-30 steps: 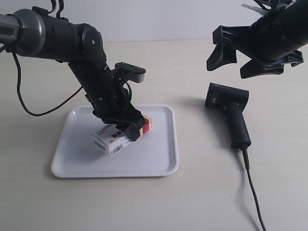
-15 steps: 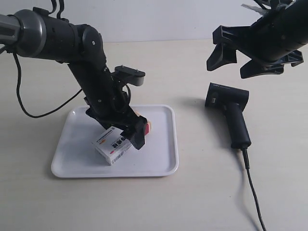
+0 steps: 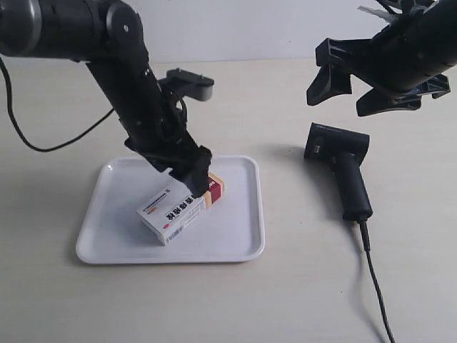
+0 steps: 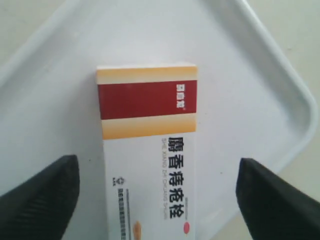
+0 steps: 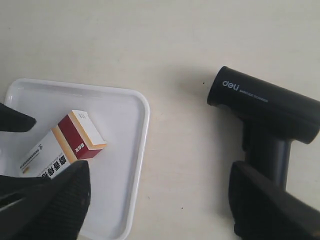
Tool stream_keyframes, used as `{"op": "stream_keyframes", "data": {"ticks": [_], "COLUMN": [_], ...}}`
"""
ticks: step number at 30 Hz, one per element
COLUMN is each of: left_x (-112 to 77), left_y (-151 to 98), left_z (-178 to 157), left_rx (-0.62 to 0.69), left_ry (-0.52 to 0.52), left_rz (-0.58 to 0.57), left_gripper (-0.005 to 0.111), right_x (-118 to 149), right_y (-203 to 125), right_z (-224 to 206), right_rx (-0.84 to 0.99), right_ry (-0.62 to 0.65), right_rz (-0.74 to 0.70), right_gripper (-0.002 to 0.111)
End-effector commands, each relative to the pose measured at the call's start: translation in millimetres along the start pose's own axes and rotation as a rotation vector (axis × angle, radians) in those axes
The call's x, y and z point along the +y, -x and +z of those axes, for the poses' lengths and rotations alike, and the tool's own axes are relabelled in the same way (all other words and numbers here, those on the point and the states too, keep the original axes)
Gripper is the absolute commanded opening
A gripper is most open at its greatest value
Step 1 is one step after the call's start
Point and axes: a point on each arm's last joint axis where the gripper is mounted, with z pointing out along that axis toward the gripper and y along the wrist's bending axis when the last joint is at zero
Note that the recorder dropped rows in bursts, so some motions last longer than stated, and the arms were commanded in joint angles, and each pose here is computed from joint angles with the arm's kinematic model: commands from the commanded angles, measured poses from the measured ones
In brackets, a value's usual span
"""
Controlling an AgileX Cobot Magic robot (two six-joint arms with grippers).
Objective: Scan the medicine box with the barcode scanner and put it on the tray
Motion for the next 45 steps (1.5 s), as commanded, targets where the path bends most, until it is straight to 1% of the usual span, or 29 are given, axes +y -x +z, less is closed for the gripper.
{"op": "stream_keyframes", "data": {"ticks": [1,3,4,6,7,8,9,13,16,18,20,22,24,28,30,33,34,37,41,45], "left_x": [-9.9,-14.6,-17.2,-21.3,-23.6,-25.8,-27.4,-34.6,-38.6,-41.1,-46.1,-51.5,-55.8,-60.8,-59.8,-57.7,-57.7,-52.5,-54.3,-62.8], "left_y": [4,4,3,1,-1,-2,-3,-7,-12,-15,-18,-20,-23,-33,-42,-61,-70,-97,-132,-162], "left_z": [-43,-60,-69,-83,-90,-98,-103,-125,-135,-140,-146,-154,-165,-198,-215,-242,-254,-275,-280,-268], "left_rx": [-0.055,-0.082,-0.096,-0.128,-0.146,-0.167,-0.185,-0.245,-0.259,-0.265,-0.276,-0.305,-0.35,-0.487,-0.544,-0.633,-0.685,-0.826,-0.968,-1.071], "left_ry": [0.014,0.018,0.02,0.028,0.032,0.038,0.043,0.053,0.055,0.048,0.019,-0.004,-0.005,0.034,0.058,0.082,0.091,0.125,0.146,0.179], "left_rz": [0.003,0.015,0.024,0.032,0.037,0.042,0.049,0.061,0.069,0.069,0.065,0.063,0.066,0.071,0.063,0.032,0.013,-0.061,-0.128,-0.166], "left_gripper": [0.068,0.054,0.045,0.024,0.016,0.003,0.0,0.0,0.0,0.0,0.0,0.0,0.0,0.0,0.0,0.0,0.0,0.0,0.0,0.0], "right_x": [0,0,0,0,0,0,0,0,2,5,9,14,20,33,38,44,46,50,51,39], "right_y": [1,1,1,1,1,1,1,1,0,0,0,0,-3,-13,-21,-37,-43,-66,-98,-131], "right_z": [-1,-1,-1,-1,-1,-1,-1,-1,-5,-11,-22,-38,-56,-103,-125,-162,-174,-209,-237,-235], "right_rx": [-0.011,-0.011,-0.011,-0.013,-0.013,-0.015,-0.015,-0.01,-0.018,-0.035,-0.071,-0.123,-0.176,-0.316,-0.385,-0.502,-0.542,-0.659,-0.762,-0.784], "right_ry": [-0.001,-0.001,-0.001,-0.002,-0.002,-0.002,-0.002,-0.001,0.012,0.023,0.029,0.035,0.042,0.056,0.06,0.037,0.032,0.024,0.043,0.041], "right_rz": [-0.014,-0.014,-0.014,-0.031,-0.036,-0.037,-0.037,-0.043,-0.086,-0.106,-0.137,-0.189,-0.236,-0.305,-0.336,-0.399,-0.417,-0.445,-0.449,-0.388], "right_gripper": [0.072,0.07,0.068,0.059,0.053,0.047,0.042,0.018,0.0,0.0,0.0,0.0,0.0,0.0,0.0,0.0,0.0,0.0,0.0,0.0]}}
